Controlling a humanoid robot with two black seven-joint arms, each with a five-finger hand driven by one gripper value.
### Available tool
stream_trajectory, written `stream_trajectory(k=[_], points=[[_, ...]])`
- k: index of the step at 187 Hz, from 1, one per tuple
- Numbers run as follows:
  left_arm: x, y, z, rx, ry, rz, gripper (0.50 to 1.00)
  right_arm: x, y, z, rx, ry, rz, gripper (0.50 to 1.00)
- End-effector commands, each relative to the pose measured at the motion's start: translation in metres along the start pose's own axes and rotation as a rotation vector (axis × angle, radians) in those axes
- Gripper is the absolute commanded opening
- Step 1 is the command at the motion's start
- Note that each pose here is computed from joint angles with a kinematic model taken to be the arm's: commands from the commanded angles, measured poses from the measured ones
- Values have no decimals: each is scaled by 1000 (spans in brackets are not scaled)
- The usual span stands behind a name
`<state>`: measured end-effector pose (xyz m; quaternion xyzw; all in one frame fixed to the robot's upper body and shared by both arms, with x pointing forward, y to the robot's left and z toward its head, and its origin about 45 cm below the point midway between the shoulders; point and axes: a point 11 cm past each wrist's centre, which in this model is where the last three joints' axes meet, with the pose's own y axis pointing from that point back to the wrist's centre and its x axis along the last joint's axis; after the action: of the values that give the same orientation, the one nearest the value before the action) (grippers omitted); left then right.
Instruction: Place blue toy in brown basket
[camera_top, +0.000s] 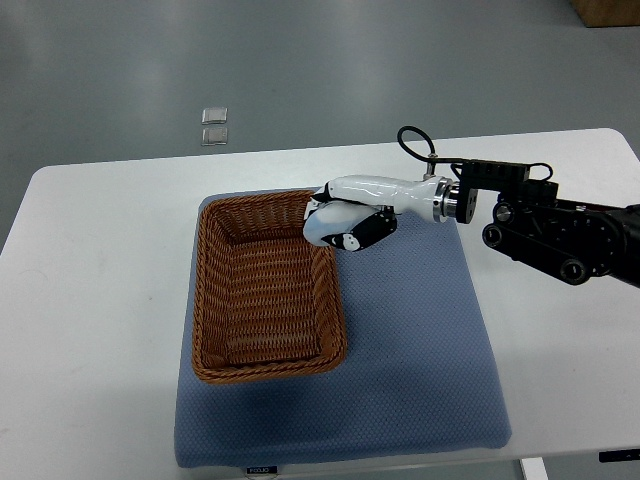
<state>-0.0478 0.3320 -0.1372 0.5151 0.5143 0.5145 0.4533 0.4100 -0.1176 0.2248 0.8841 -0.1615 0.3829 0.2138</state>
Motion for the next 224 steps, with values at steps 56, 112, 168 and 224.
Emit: stream_trajectory(k=[56,112,168,224], points=[[0,0,0,0,0,0,1000,-22,-80,-51,83,-19,53,500],[0,0,0,0,0,0,1000,-33,-74,-32,40,-53,100,823],[0,0,0,0,0,0,1000,-23,-74,-34,50,-123,157,905],[0,0,0,0,0,0,1000,19,-53,-19,53,-527,235,905]])
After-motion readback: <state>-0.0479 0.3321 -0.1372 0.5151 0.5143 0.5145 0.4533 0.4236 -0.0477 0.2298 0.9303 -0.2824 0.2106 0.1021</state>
